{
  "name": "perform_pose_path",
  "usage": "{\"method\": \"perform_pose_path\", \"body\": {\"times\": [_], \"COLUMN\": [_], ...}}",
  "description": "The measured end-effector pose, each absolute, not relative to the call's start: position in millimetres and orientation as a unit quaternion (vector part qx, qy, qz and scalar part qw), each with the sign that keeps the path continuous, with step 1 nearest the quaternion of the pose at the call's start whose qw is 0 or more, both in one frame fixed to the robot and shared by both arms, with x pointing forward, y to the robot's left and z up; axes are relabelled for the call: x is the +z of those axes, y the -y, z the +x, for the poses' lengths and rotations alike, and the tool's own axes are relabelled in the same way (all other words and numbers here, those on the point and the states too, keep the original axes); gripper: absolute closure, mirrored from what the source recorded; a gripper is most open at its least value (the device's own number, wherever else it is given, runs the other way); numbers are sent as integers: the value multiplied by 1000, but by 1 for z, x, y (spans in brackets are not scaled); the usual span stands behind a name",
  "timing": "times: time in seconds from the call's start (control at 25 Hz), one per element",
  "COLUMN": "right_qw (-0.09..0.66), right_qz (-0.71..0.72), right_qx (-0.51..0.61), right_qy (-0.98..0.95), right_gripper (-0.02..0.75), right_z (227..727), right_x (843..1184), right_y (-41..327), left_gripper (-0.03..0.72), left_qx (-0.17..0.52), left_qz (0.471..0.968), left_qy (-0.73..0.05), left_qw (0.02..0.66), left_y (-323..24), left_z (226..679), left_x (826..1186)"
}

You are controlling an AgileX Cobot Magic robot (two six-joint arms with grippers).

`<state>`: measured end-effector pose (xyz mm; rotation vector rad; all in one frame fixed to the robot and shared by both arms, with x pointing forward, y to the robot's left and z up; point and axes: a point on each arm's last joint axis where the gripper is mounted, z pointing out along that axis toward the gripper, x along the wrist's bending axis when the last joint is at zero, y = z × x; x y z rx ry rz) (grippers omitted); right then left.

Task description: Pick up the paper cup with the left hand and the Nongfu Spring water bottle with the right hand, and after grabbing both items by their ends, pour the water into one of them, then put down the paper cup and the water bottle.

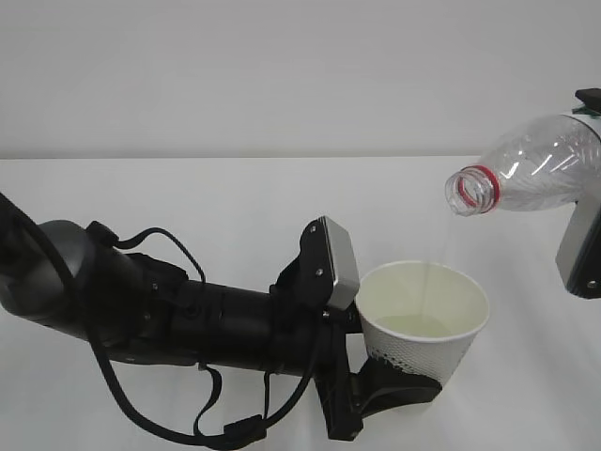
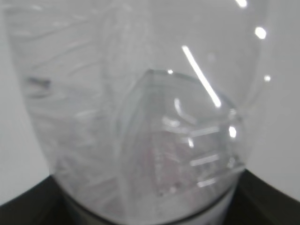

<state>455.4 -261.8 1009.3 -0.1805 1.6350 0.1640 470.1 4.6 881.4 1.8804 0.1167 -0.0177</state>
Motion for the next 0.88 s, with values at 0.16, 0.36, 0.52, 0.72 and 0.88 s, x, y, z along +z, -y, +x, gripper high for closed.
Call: {"method": "perform_pose_path", "body": {"times": [0.16,0.36,0.52,0.72,0.88], "right_qw": [677,680,680,680,680], "right_qz": [-80,-83,-85,-86,-87], "right_qx": [73,71,69,68,67], "right_qy": [-728,-725,-725,-725,-725], "right_gripper": [223,223,223,223,223], "right_z": [455,455,455,455,455], "right_x": [1009,1010,1010,1010,1010], "right_y": [262,262,262,262,262], "left_gripper": [172,172,172,175,175], "left_qx": [-8,-8,-8,-8,-8], "left_qz": [807,807,807,807,807], "left_qy": [-50,-50,-50,-50,-50], "left_qw": [588,588,588,588,588], "left_y": [-5,-5,-5,-5,-5], "left_z": [470,470,470,470,470], "left_x": [881,881,881,881,881]}}
